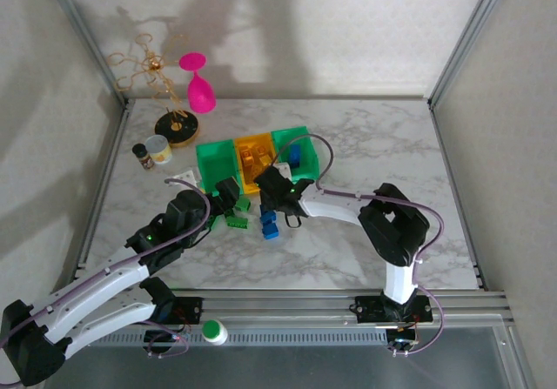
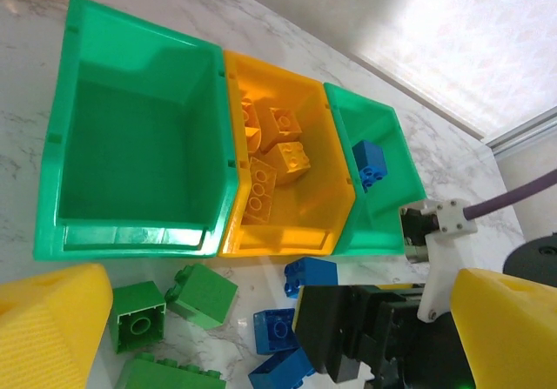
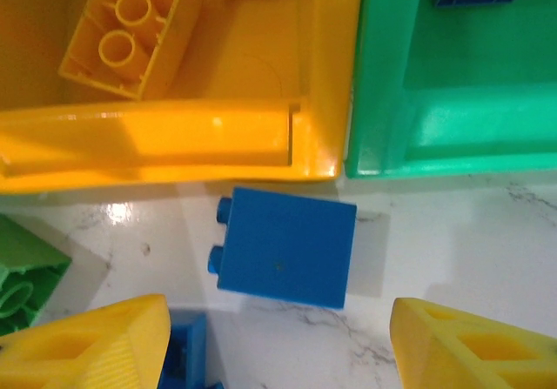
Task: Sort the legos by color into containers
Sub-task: Pick up the lego from the center of the table.
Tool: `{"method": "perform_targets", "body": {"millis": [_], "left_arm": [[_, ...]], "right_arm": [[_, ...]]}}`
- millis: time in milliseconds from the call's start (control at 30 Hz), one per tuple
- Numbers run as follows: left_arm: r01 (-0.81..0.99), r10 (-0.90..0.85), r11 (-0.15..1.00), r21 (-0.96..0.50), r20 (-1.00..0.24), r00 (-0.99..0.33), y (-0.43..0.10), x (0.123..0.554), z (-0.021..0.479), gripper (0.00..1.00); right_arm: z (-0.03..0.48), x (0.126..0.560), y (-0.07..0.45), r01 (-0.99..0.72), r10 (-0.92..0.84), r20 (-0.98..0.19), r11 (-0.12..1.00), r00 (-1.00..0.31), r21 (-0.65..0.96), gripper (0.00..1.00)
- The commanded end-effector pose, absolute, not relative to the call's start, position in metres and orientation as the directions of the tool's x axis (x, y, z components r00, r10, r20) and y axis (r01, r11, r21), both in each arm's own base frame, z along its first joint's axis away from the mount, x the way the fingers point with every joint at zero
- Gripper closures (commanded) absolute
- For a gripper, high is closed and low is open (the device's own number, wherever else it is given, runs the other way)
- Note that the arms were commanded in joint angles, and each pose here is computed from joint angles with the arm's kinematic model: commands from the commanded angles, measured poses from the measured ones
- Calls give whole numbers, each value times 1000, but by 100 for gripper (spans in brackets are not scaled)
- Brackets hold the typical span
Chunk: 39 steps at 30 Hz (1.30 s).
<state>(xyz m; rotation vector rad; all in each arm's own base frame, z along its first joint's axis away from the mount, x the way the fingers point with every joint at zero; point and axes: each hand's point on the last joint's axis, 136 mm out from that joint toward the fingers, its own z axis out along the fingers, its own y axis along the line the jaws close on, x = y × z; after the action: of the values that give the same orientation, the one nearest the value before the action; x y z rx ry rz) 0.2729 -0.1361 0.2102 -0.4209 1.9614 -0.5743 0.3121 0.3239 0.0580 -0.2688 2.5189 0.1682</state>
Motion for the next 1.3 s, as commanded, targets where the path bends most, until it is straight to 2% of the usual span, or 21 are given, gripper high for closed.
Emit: {"method": "perform_targets", "body": {"millis": [0, 767, 1267], "left_arm": [[-70, -530, 827, -558, -731, -429, -131, 273, 204, 0], [-71, -522, 833, -548, -739, -426, -131, 275, 204, 0], [-63, -527, 829, -556, -737, -422, -133, 276, 211, 0]], "right_arm": [[61, 320, 326, -174, -106, -589, 983, -801, 61, 32], [36, 332, 319, -101, -65, -540, 994, -839, 38, 45], [58, 328, 309, -113, -55, -566, 991, -822, 67, 56]]}}
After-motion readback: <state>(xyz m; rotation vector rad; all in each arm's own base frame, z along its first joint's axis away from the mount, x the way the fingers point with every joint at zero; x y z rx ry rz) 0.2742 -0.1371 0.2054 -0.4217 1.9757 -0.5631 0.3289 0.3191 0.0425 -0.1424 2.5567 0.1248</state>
